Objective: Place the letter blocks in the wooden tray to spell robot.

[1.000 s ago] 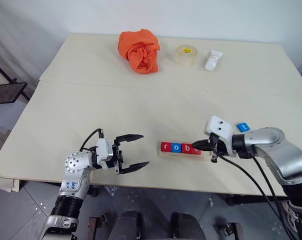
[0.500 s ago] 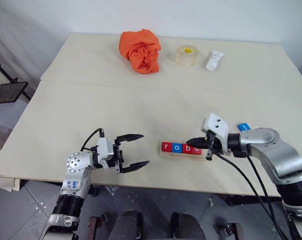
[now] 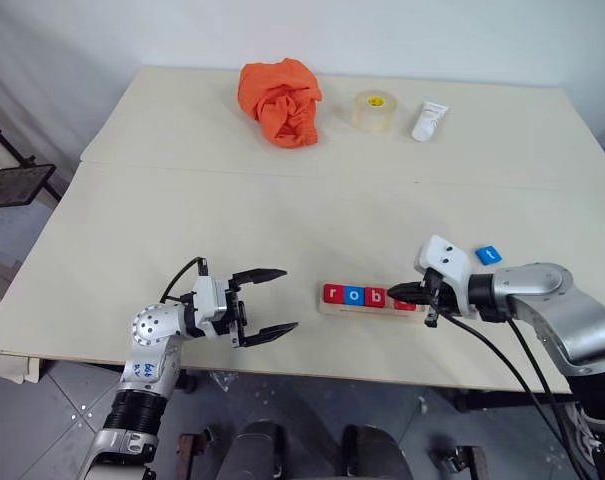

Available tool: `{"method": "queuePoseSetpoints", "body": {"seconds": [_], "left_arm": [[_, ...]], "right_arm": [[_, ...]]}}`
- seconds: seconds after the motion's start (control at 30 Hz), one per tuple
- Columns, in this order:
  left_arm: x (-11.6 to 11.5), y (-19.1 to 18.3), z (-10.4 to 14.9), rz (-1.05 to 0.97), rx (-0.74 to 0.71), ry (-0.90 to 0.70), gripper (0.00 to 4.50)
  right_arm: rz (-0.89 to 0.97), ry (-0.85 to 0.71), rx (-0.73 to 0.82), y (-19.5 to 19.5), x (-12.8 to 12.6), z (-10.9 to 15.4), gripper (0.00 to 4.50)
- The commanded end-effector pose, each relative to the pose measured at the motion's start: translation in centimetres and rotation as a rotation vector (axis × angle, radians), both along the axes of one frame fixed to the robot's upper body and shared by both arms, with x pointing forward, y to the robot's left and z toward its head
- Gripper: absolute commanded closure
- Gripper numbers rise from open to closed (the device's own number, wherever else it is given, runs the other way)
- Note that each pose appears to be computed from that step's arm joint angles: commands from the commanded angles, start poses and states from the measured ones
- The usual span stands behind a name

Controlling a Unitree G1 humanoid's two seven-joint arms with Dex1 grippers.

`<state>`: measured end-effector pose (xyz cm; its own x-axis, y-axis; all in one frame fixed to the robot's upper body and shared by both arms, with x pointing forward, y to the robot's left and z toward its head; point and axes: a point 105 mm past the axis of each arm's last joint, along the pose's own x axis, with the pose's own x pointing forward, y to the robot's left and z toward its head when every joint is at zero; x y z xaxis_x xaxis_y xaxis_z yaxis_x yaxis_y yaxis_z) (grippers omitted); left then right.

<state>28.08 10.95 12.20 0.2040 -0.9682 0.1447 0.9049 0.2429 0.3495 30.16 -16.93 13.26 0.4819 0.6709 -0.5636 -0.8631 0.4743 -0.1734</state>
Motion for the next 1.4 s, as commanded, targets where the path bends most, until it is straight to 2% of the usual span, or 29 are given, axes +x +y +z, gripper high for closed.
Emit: {"method": "queuePoseSetpoints", "body": {"seconds": [0.03, 0.13, 0.33, 0.57, 1.0, 1.4], "left_arm": [[0.1, -0.3, 0.5, -0.011, -0.001, -0.031, 0.00], [0.2, -0.4, 0.5, -0.013, -0.002, -0.032, 0.00], [0.1, -0.4, 0.3, -0.017, -0.003, -0.030, 0.00], [0.2, -0.4, 0.3, -0.017, -0.004, -0.031, 0.00], [-0.1, -0.1, 0.3, -0.006, -0.005, -0.037, 0.00], [-0.1, -0.1, 0.4, -0.006, -0.001, -0.045, 0.00]], "right_arm": [[0.015, -0.073, 0.036, 0.4, -0.1, 2.3, 4.49], [-0.004, -0.084, 0.047, 0.1, -0.1, 3.0, 4.49], [-0.077, -0.039, -0.040, -3.0, -0.4, 1.2, 4.49], [-0.084, -0.014, -0.061, -3.9, -0.7, 0.3, 4.49], [-0.070, 0.028, -0.070, -3.5, -1.1, -1.7, 4.49], [-0.039, 0.007, -0.007, -1.7, -0.7, -1.2, 4.49]]}}
